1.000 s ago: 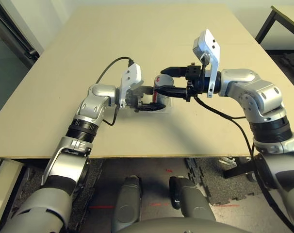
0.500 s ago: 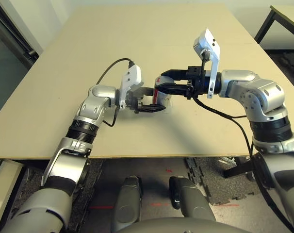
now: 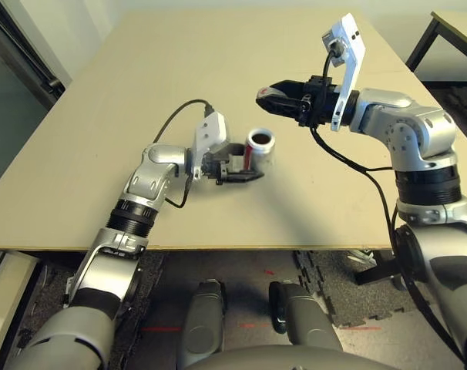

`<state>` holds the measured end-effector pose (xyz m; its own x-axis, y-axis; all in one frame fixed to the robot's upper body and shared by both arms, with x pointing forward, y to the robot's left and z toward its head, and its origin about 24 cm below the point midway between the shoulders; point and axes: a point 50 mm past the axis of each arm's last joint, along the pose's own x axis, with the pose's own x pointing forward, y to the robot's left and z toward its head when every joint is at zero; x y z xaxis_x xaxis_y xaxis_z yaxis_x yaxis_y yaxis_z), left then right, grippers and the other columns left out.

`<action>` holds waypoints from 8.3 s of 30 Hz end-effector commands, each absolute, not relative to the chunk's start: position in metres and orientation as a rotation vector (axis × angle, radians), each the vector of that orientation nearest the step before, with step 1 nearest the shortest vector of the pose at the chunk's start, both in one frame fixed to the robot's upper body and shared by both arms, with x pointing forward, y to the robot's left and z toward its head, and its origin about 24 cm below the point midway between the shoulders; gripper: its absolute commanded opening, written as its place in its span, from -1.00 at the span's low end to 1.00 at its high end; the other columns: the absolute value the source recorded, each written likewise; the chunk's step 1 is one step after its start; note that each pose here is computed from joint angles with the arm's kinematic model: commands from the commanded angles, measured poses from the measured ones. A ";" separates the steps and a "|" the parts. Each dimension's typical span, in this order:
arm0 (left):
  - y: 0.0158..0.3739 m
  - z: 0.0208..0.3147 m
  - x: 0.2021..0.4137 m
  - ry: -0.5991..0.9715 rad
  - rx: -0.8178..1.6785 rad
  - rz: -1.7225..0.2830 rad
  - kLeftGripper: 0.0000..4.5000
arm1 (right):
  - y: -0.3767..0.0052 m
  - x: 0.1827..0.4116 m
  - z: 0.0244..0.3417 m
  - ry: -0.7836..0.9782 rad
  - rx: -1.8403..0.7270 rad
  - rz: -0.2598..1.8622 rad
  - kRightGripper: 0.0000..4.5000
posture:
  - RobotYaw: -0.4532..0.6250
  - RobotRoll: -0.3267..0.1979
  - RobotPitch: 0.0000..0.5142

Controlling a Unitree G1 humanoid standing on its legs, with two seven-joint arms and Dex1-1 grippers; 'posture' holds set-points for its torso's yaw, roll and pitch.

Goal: Pour the medicine from the bottle into the box.

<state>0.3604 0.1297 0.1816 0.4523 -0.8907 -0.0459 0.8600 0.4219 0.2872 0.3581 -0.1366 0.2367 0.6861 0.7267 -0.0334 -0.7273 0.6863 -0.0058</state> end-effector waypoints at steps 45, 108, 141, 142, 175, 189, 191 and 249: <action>0.188 0.113 0.400 0.037 0.010 -0.262 0.22 | -0.171 0.395 0.092 0.199 0.033 0.303 0.14 | 0.02 0.25 -0.57; 0.105 0.197 0.411 -0.555 2.256 -0.760 0.22 | -0.139 0.333 0.124 0.435 -0.223 0.856 1.00 | -0.08 0.25 -0.57; 0.082 0.209 0.406 -0.605 1.988 -0.756 0.22 | -0.134 0.335 0.120 0.432 -0.198 0.868 1.00 | -0.04 0.25 -0.55; 0.087 0.214 0.408 -0.554 1.900 -0.736 0.22 | -0.134 0.335 0.120 0.433 -0.198 0.870 1.00 | -0.04 0.25 -0.55; 0.181 0.103 0.406 0.254 -0.191 -0.156 0.22 | -0.145 0.322 0.118 0.417 -0.177 0.851 1.00 | -0.07 0.25 -0.55; 0.189 0.184 0.423 0.019 0.329 -0.219 0.22 | -0.150 0.318 0.120 0.413 -0.183 0.835 1.00 | -0.08 0.25 -0.60; 0.181 0.220 0.426 -0.091 0.636 -0.251 0.22 | -0.150 0.319 0.121 0.413 -0.185 0.836 1.00 | -0.07 0.25 -0.61; 0.174 0.129 0.413 0.153 -0.128 -0.241 0.22 | -0.146 0.315 0.120 0.415 -0.171 0.901 1.00 | -0.01 0.25 -0.62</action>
